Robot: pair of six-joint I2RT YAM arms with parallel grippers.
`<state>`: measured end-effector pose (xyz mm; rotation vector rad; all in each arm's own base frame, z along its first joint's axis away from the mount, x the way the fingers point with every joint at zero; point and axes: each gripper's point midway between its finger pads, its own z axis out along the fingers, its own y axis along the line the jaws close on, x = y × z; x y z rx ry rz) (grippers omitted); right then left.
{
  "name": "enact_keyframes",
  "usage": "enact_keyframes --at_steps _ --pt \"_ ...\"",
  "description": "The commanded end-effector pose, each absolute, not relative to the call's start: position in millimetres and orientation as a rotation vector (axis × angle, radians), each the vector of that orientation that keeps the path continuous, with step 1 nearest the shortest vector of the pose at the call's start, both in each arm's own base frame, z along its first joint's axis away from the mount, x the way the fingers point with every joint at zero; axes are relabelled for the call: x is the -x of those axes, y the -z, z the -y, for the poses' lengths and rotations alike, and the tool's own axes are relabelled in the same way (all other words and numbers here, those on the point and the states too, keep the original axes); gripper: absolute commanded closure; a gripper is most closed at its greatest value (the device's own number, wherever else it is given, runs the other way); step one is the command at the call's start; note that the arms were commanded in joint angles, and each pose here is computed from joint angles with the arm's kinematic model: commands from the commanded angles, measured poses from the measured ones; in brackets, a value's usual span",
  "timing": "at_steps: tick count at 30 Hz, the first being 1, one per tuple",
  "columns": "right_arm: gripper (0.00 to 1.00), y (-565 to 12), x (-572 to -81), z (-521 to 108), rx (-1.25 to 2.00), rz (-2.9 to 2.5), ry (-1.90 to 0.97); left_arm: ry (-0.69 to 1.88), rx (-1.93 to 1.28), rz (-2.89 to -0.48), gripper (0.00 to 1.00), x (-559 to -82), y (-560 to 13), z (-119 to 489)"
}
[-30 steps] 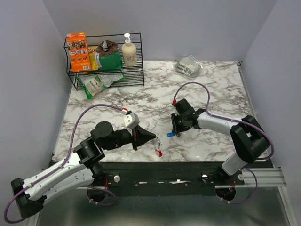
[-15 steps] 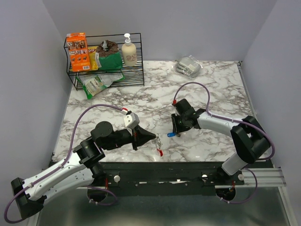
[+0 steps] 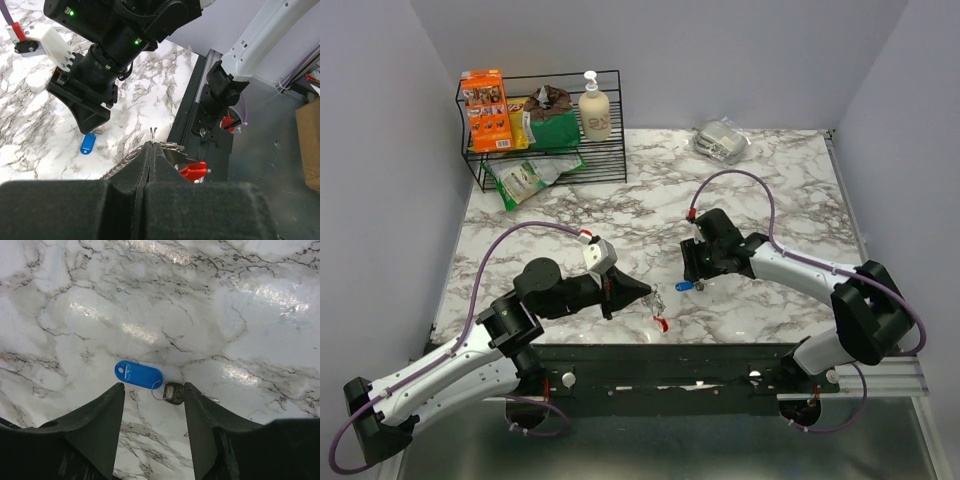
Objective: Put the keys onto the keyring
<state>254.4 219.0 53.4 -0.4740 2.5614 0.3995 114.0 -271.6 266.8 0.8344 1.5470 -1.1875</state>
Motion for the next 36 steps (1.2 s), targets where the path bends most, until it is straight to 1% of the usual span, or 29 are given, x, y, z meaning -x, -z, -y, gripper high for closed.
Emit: enact_keyframes --at_steps 1,10,14,19,23,30,36 --pt "0.40 -38 -245 -214 0.540 -2.588 -0.343 1.195 -0.833 -1.520 1.00 -113 -271 273" --pt "0.42 -32 -244 -218 0.560 -2.620 -0.324 1.198 -0.837 -1.528 1.00 -113 -270 273" --pt "0.43 -24 -244 -211 0.552 -2.656 -0.240 1.196 -0.837 -1.532 1.00 -113 -269 273" --pt "0.44 -21 -244 -210 0.551 -2.676 -0.212 1.195 -0.840 -1.528 1.00 -113 -270 273" --pt "0.46 -19 -243 -210 0.556 -2.689 -0.203 1.199 -0.841 -1.528 1.00 -113 -270 274" --pt "0.48 -27 -242 -214 0.562 -2.672 -0.222 1.198 -0.842 -1.527 1.00 -112 -270 273" --pt "0.48 -37 -238 -219 0.582 -2.644 -0.242 1.199 -0.843 -1.529 1.00 -112 -270 274"
